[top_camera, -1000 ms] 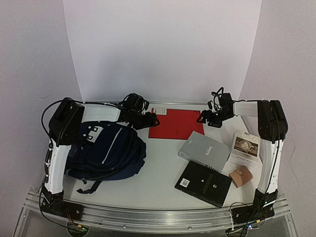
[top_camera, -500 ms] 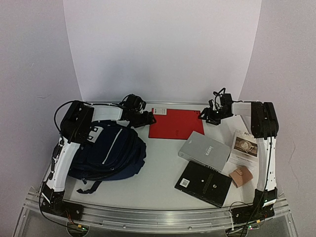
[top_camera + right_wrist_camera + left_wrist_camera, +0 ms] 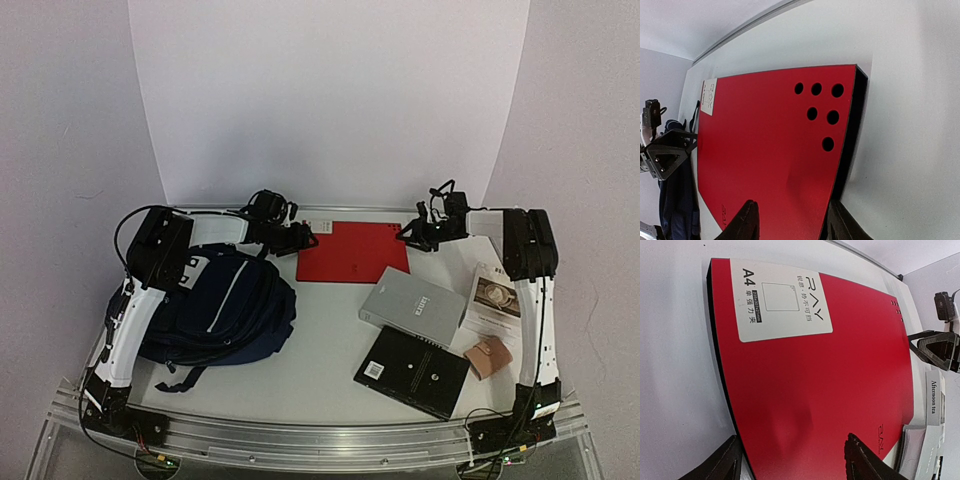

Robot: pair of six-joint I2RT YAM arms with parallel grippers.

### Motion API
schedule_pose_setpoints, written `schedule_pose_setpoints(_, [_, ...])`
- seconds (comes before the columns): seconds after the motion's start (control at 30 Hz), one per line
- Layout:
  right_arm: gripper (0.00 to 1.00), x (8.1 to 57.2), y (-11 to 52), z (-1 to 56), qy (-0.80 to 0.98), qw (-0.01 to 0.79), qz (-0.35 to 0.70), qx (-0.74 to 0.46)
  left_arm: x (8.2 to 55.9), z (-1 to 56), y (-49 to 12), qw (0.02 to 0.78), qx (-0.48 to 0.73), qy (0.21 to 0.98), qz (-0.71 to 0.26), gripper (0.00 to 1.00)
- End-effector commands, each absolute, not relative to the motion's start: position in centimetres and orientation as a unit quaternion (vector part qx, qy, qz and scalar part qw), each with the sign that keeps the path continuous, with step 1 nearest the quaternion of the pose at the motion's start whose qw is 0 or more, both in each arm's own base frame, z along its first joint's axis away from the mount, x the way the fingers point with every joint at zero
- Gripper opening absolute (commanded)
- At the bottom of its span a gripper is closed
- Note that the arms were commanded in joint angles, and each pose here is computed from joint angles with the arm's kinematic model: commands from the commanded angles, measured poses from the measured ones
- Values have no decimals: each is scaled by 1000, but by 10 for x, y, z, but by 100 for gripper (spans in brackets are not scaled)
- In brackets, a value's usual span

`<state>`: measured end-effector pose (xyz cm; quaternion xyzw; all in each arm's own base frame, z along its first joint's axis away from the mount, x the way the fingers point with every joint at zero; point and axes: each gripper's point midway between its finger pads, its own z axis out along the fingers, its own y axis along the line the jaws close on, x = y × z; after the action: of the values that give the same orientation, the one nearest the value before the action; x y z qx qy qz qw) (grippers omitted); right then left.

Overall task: Pack the student bag
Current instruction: Pick up the files from the center of the board.

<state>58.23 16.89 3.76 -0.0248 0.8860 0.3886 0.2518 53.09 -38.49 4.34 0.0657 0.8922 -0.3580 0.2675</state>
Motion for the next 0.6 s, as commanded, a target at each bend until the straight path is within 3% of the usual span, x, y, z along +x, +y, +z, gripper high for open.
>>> schedule_pose_setpoints(0.0, [40, 579, 184, 98, 846, 289, 445, -50, 526, 38, -387, 256, 66, 890, -372, 70])
schedule_pose_setpoints(0.3, [32, 569, 196, 151, 800, 315, 506, -72, 522, 46, -389, 256, 73, 885, -382, 69])
schedule_pose_setpoints(0.57, [22, 555, 209, 162, 788, 309, 525, -86, 515, 55, -395, 255, 84, 870, -412, 65])
